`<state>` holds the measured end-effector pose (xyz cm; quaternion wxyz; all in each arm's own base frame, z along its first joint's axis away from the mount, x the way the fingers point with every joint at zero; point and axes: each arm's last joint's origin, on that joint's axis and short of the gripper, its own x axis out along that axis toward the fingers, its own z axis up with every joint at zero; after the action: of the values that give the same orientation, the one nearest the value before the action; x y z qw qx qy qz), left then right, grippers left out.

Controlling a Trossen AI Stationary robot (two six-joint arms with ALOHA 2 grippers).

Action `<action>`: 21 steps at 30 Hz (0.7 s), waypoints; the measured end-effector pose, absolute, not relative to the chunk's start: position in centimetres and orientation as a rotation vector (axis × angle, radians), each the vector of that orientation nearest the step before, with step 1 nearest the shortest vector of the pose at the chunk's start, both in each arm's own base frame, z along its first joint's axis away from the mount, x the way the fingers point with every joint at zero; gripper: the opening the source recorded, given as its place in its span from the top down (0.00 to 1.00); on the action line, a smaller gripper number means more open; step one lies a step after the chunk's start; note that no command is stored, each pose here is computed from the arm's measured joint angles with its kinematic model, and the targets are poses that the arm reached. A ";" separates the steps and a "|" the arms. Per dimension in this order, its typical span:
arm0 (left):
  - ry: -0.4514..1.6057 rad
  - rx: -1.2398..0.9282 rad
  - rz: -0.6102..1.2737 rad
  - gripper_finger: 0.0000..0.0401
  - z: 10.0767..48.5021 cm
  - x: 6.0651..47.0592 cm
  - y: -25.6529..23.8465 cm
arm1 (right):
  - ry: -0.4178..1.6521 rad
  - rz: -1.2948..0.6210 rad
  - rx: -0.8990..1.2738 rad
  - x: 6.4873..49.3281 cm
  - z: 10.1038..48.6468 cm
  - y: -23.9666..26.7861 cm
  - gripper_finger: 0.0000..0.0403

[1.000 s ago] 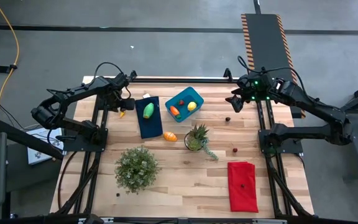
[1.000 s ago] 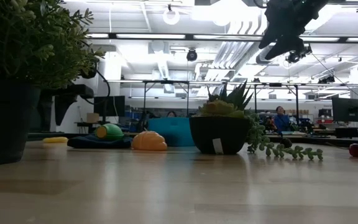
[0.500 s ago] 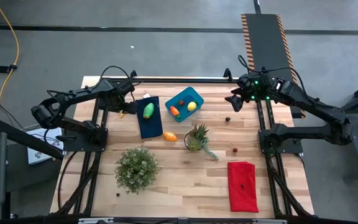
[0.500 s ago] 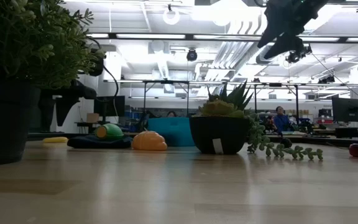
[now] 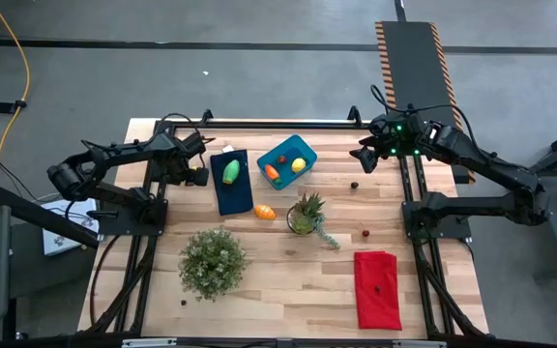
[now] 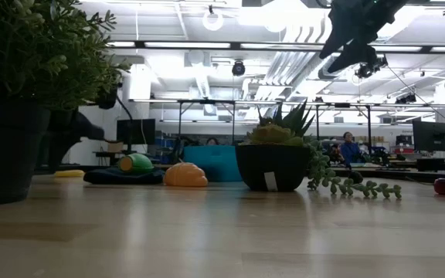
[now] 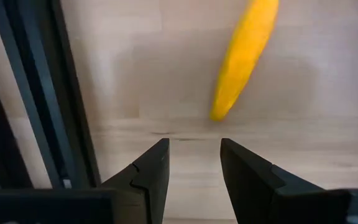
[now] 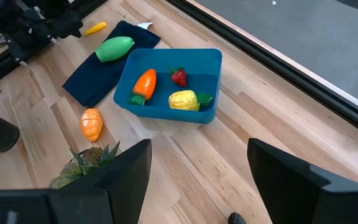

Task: Pick and placing Produce into tupperware
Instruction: Put the yellow corn into the blue bin

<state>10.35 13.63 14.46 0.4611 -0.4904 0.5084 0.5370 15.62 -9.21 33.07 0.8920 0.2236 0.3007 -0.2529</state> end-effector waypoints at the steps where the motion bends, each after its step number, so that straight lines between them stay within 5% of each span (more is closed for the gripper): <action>1: 1.245 -1.189 1.318 0.67 14.5 10.5 13.6 | 0.624 -0.525 0.465 15.6 33.1 -9.2 0.36; 21: 1.166 -0.988 1.364 0.67 14.7 12.3 13.2 | 0.576 -0.517 0.511 15.8 33.3 -9.3 0.36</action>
<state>12.34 13.23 14.66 0.5198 -0.4120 0.4863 0.5688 15.84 -9.28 33.34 0.8943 0.2465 0.2780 -0.2494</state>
